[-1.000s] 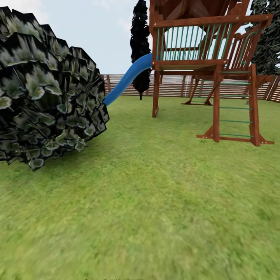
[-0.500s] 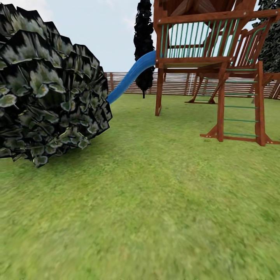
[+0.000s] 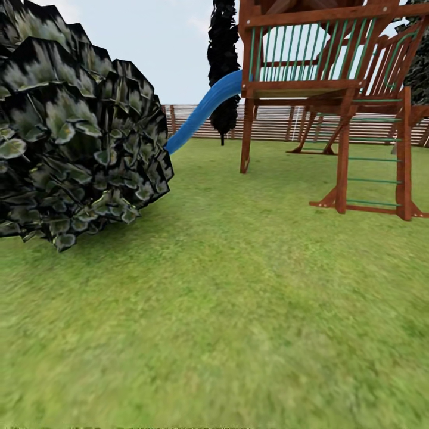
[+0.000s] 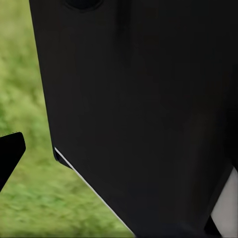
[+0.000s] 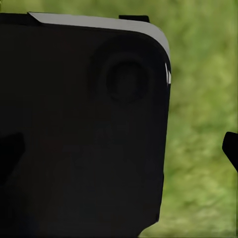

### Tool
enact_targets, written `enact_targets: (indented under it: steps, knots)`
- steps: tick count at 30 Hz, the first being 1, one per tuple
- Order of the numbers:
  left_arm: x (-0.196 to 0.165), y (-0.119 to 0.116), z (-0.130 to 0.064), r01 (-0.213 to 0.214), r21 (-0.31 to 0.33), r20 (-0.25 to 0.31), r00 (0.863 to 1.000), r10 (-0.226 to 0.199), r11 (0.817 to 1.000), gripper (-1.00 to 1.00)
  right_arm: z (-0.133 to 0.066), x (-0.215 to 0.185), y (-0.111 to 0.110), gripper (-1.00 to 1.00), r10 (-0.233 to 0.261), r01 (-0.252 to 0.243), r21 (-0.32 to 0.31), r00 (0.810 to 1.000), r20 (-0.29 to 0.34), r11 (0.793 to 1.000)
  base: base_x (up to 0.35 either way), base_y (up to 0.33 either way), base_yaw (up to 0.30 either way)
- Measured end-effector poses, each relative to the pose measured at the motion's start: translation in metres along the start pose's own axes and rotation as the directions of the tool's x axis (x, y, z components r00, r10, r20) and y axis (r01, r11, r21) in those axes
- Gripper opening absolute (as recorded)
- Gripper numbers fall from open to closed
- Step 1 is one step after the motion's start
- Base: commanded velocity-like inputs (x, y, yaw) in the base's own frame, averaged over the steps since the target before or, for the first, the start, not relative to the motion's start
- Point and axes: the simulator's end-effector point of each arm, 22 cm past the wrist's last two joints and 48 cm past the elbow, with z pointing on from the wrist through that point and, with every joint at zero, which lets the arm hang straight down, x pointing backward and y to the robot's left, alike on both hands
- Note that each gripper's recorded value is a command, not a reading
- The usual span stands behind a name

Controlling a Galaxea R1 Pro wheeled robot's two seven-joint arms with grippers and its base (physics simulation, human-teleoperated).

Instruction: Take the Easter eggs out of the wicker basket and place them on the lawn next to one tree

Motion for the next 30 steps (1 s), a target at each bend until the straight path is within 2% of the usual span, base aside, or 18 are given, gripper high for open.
enact_targets:
  steps: [30]
  knots:
    - [0.016, 0.000, 0.000, 0.002, -0.001, -0.042, 0.999, -0.002, 1.000, 1.00, 0.000, 0.015, 0.001, 1.00, -0.001, 0.001, -0.001, 0.999, -0.039, 1.000, 0.000, 0.000, 0.178]
